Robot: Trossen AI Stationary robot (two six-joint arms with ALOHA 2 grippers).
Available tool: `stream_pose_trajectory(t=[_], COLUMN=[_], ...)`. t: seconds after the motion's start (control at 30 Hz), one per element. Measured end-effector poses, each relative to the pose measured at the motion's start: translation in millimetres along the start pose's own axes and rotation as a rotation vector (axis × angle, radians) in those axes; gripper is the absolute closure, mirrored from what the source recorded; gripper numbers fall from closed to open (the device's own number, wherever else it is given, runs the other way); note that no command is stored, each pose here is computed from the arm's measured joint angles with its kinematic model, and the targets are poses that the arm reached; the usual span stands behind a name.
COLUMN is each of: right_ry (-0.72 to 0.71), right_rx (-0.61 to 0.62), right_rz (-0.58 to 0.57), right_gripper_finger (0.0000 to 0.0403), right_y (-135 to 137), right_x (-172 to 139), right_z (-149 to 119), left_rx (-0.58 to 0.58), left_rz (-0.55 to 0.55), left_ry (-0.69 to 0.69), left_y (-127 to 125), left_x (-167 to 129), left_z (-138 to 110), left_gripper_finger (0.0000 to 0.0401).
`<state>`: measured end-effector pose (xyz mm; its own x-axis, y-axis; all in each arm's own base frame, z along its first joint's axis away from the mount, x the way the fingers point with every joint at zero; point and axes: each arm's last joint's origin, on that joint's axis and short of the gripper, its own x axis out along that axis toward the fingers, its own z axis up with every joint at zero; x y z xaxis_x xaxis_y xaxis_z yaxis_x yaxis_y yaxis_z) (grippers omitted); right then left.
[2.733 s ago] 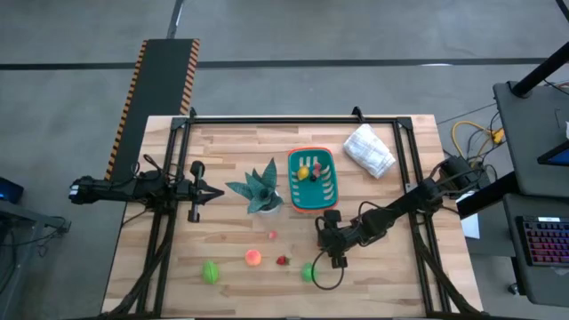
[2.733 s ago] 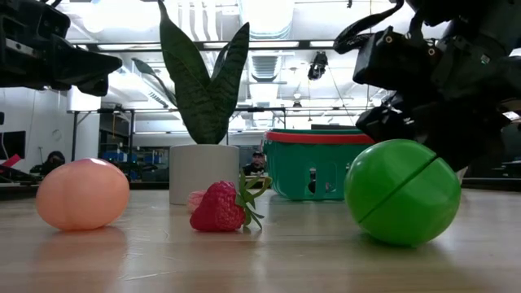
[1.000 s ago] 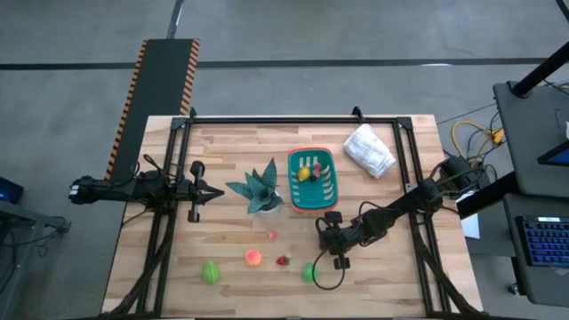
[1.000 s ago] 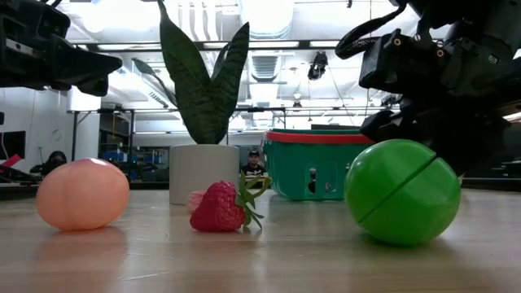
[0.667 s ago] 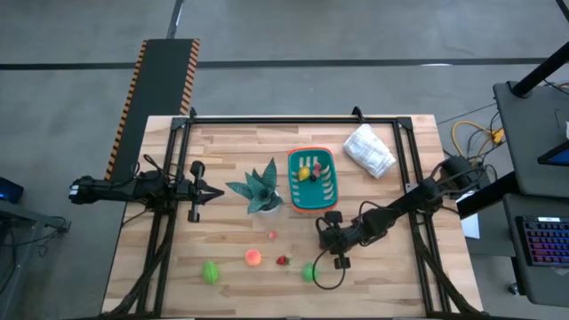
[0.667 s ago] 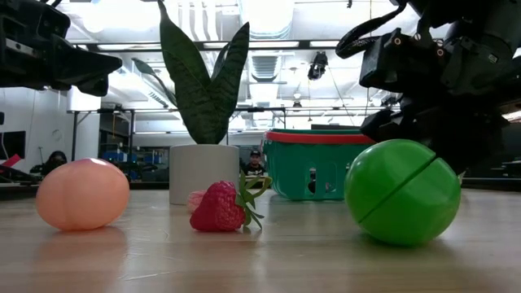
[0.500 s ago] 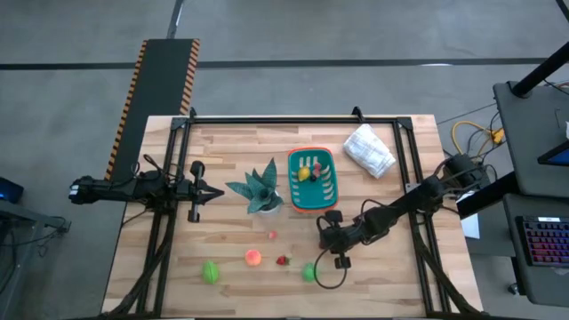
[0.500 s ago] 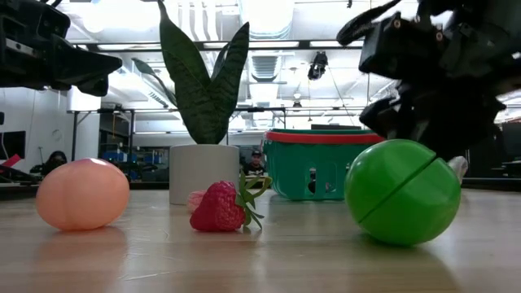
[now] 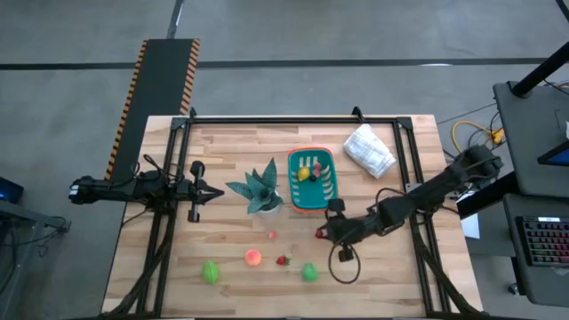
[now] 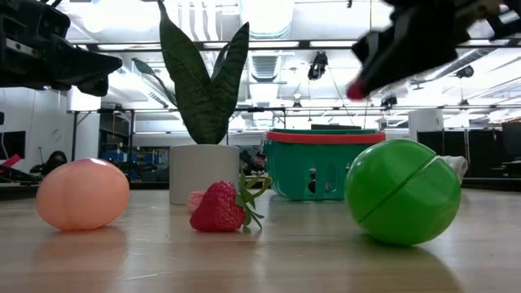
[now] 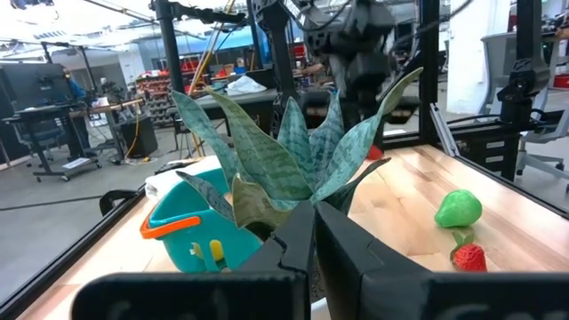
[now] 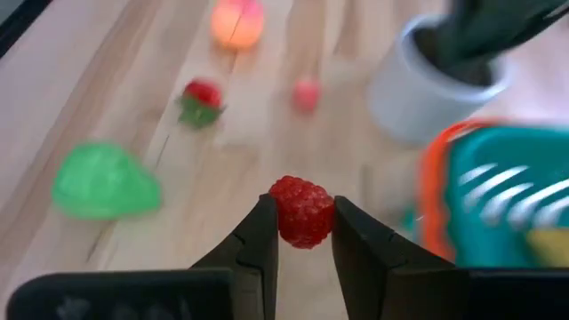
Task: Build produce basket
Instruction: Put the raspberry into the basket
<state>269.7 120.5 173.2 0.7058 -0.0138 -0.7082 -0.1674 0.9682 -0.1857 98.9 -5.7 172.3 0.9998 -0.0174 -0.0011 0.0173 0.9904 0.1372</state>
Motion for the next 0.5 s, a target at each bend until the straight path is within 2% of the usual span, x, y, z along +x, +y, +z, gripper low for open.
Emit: stream_pose_trajectory(t=[0.23, 0.5], right_ry=[-0.128, -0.237], right_rx=[-0.059, -0.093], right_rz=[-0.11, -0.133], right_gripper_finger=[0.033, 0.033], right_y=[-13.2, -23.7], right_x=[-33.3, -65.2], right_z=[16.2, 26.6], left_rx=[0.0, 0.0], left_rz=[0.0, 0.0], left_ry=[0.0, -0.001], left_y=[0.0, 0.0], left_x=[0.0, 0.0], left_z=[-0.1, 0.1], left_gripper_finger=[0.0401, 0.0401])
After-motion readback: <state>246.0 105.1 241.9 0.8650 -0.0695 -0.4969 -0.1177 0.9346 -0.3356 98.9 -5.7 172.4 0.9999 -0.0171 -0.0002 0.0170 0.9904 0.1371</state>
